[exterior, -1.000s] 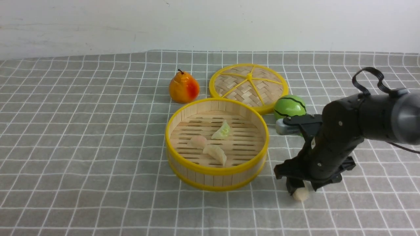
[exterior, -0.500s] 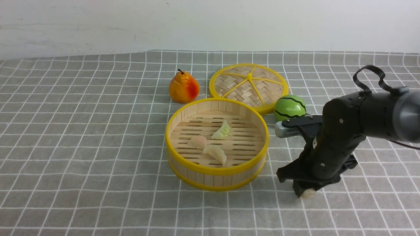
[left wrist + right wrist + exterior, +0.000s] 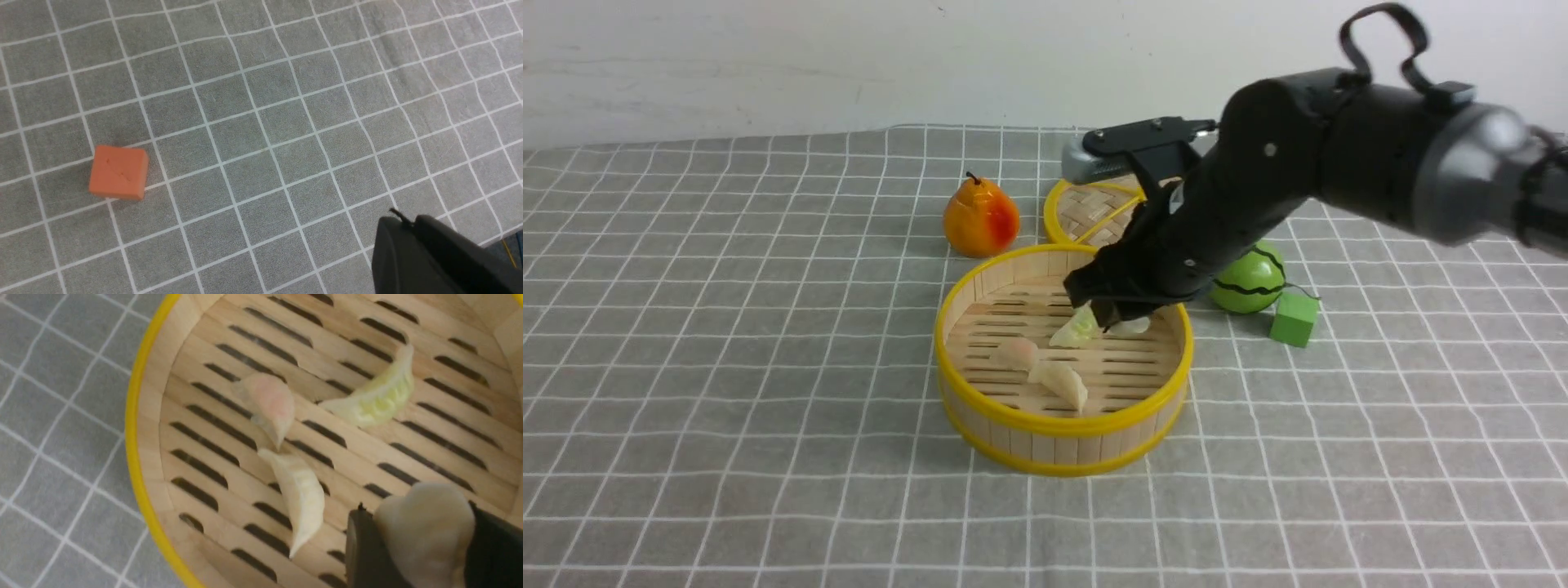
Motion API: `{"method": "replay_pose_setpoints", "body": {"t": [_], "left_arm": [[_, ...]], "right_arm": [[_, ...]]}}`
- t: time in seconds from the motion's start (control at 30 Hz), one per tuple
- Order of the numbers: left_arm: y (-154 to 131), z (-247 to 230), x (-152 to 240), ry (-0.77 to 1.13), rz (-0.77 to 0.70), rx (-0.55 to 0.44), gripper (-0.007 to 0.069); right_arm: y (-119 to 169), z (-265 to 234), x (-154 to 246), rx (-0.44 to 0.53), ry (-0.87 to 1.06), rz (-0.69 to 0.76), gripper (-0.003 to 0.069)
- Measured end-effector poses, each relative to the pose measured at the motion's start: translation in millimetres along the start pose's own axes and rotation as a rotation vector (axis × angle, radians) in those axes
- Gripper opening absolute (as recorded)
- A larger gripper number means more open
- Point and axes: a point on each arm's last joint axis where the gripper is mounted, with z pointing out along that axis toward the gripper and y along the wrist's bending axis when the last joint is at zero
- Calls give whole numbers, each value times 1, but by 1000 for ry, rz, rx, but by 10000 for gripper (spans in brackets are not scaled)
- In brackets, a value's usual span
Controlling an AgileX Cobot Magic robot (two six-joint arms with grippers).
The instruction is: Put the dumplings into the steamer on the table with the grey tablecloth.
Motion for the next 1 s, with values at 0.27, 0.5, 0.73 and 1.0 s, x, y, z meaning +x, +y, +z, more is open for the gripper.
{"method": "replay_pose_setpoints", "body": {"t": [0.27,0.5,0.73,1.0], "left_arm": [[-2,0,0,3,-9,18,43],[-6,-4,5,-24,-28,75,49],[2,-19,45,-305,-83,159,57],[15,-6,74,-534,-258,218,57]], "right_arm": [[-10,65,8,30,73,40,347],[-9,50,1,28,37,45,458],[-6,-25,-12,28,12,35,311],[18,-174,-1,-23,-298,-96,22]]}}
